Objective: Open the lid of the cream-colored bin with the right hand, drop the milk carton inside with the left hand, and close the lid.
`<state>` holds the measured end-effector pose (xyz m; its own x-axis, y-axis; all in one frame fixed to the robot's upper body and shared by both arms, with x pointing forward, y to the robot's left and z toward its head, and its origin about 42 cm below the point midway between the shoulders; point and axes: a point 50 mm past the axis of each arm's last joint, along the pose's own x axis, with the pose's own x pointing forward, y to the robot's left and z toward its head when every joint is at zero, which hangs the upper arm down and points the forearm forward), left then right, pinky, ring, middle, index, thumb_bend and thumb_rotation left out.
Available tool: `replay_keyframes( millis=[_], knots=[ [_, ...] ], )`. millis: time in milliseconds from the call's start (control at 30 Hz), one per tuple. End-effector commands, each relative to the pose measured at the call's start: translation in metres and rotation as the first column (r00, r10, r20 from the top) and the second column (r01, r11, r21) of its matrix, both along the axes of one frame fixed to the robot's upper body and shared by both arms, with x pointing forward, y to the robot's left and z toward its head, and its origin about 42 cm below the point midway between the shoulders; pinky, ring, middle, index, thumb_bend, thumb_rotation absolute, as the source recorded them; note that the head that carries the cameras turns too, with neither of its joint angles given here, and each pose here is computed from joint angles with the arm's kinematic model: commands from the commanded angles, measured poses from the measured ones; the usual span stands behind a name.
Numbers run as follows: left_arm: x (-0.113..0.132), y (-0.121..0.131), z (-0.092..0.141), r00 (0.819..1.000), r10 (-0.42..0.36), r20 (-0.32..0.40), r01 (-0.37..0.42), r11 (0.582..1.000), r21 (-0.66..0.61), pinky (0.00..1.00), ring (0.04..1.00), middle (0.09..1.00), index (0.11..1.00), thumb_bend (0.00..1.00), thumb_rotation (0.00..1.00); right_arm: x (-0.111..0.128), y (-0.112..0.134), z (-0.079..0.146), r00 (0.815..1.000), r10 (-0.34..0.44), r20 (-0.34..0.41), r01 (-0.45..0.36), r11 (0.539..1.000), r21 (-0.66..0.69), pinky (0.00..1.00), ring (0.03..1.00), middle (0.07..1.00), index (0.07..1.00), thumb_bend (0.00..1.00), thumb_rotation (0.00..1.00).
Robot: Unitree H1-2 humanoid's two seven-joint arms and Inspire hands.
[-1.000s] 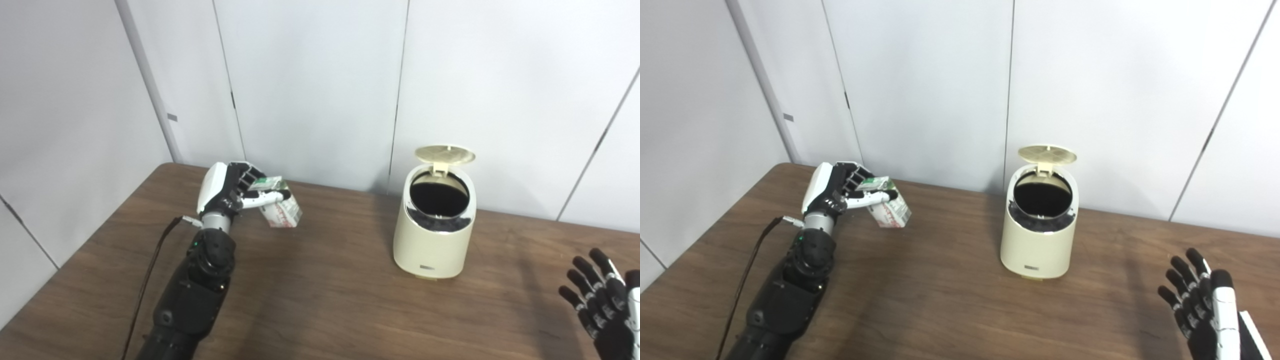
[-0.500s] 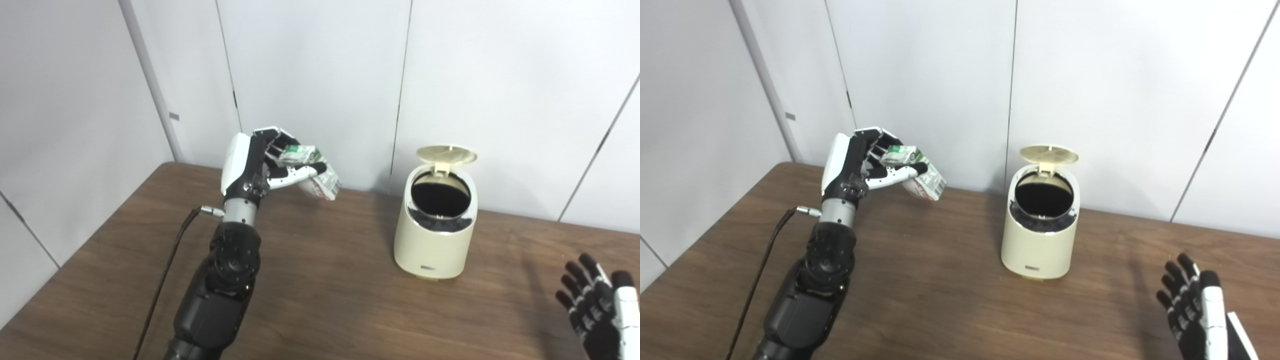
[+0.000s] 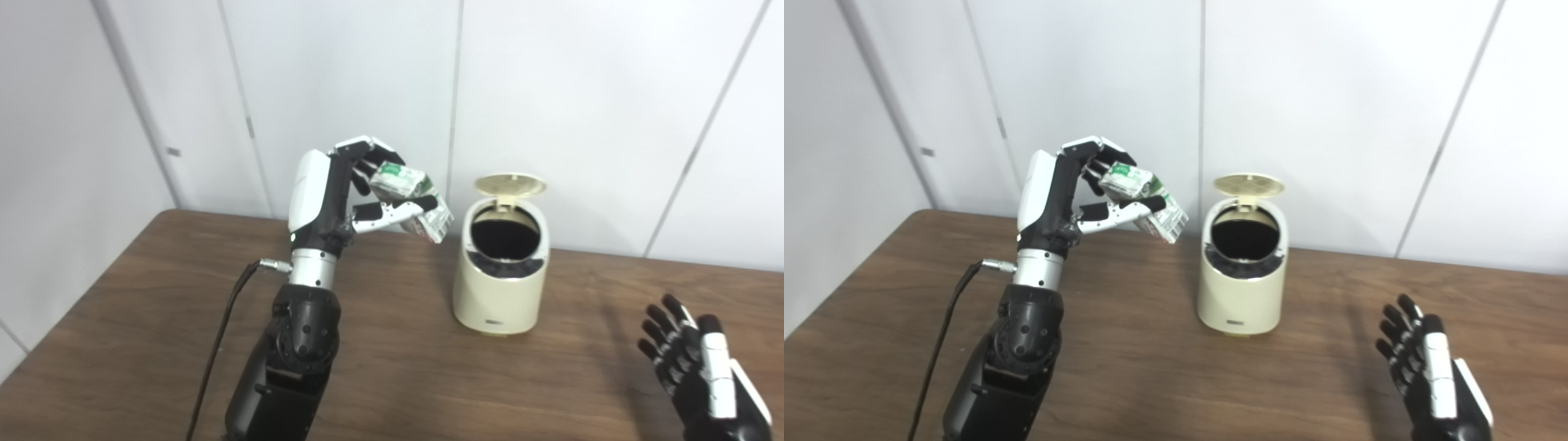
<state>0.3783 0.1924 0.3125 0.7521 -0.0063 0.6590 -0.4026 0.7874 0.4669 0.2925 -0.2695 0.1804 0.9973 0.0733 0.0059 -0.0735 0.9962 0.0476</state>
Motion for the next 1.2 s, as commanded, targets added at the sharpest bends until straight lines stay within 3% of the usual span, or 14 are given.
replay_keyframes(
  millis=[0,467,633,833,1033,1167],
  knots=[
    [-0.002,-0.012,0.030,0.991,-0.018,0.136,0.019,1.000,-0.005,0.33,0.439,0.500,0.475,0.48,0.00,0.004,0.004,0.014,0.996,0.007,0.091,-0.006,1.000,-0.007,0.94,0.962,0.950,0.979,0.58,0.99],
    [0.000,-0.049,0.034,0.970,-0.121,0.211,0.121,0.993,0.013,0.34,0.440,0.513,0.475,0.48,0.00,0.006,0.018,0.014,0.995,0.017,0.103,-0.015,1.000,-0.016,0.91,0.950,0.941,0.974,0.64,0.97],
    [0.006,-0.061,0.027,0.937,-0.178,0.300,0.170,0.984,0.052,0.37,0.431,0.505,0.472,0.48,0.00,0.006,0.022,0.015,0.995,0.012,0.102,-0.012,1.000,-0.004,0.91,0.943,0.934,0.967,0.65,0.95],
    [0.014,-0.075,0.012,0.893,-0.186,0.411,0.130,0.979,0.159,0.38,0.431,0.501,0.478,0.48,0.00,0.004,0.025,0.016,0.995,0.019,0.099,-0.017,1.000,-0.017,0.91,0.935,0.926,0.965,0.68,0.94],
    [0.026,-0.077,0.000,0.874,-0.223,0.431,0.143,0.967,0.211,0.36,0.420,0.508,0.483,0.48,0.00,0.002,0.029,0.018,0.995,0.026,0.101,-0.024,1.000,-0.018,0.93,0.942,0.926,0.965,0.69,0.94],
    [0.034,-0.074,-0.006,0.875,-0.249,0.416,0.155,0.957,0.246,0.36,0.420,0.506,0.479,0.48,0.00,0.000,0.035,0.020,0.994,0.031,0.101,-0.029,0.999,-0.022,0.93,0.946,0.930,0.971,0.67,0.96]
  ],
)
